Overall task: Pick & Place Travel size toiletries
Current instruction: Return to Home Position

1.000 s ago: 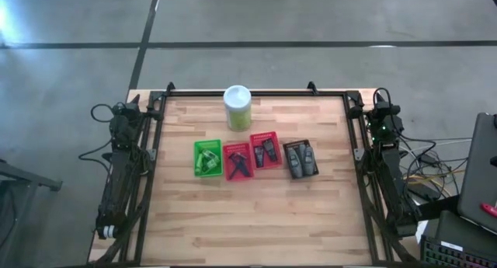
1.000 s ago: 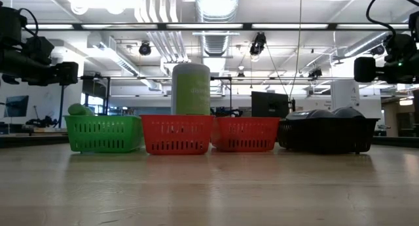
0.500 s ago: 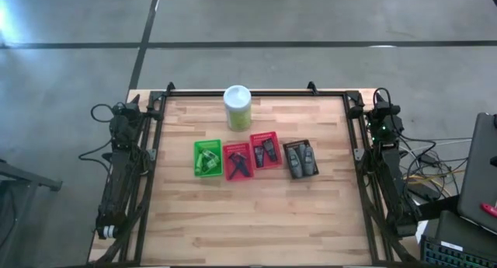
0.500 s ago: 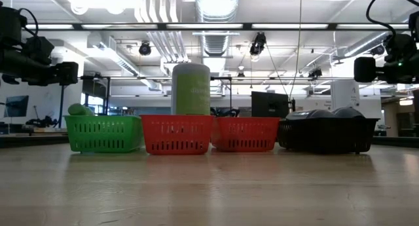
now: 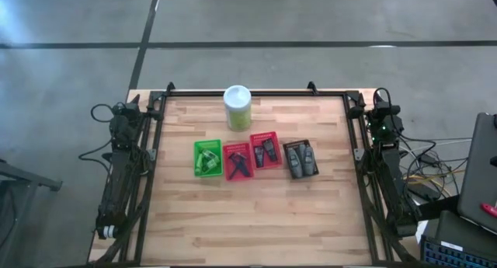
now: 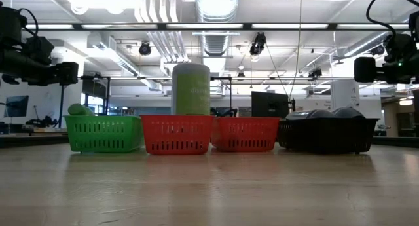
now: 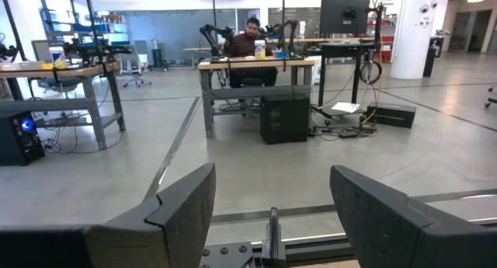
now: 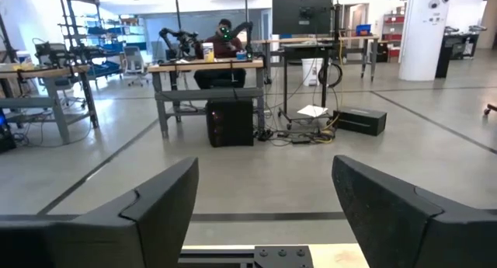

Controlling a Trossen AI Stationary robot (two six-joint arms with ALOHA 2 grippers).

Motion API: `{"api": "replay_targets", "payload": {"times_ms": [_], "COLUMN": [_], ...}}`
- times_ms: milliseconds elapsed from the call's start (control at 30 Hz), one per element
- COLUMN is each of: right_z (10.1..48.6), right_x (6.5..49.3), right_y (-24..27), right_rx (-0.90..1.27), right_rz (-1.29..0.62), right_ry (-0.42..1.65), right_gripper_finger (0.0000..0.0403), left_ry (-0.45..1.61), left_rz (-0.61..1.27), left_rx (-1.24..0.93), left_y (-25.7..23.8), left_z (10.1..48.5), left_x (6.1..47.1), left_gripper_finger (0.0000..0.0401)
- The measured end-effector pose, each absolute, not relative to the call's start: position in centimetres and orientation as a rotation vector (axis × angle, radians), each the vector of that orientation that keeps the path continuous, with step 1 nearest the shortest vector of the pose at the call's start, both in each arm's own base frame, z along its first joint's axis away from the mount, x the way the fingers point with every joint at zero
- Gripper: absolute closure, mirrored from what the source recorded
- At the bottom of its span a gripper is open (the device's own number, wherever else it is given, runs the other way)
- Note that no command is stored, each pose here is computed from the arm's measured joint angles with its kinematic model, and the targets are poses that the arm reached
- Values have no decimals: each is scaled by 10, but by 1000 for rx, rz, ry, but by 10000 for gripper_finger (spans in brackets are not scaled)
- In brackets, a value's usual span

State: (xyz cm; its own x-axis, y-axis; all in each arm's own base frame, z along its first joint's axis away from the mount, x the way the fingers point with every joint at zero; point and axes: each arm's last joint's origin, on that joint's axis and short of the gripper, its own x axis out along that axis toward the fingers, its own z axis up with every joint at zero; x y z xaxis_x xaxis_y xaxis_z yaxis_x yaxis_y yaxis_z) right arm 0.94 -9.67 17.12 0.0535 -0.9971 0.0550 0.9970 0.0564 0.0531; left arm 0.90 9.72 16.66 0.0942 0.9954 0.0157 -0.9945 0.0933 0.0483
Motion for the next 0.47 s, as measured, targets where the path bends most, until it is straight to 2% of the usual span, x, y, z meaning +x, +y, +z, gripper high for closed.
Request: {"api": "replay_targets", "payload": {"times_ms": [467], "right_z": [171], "right_x": [9], "right_y": [-97], "right_rx": [1], "right_rz": [-1515], "right_ry": [-84], "right_gripper_finger": [146], "left_ry": [23], "left_rz": [1477], "left_rx": [51], "left_y": [97], "left_z": [167], "left_x": [9], "left_gripper_finger": [142]}}
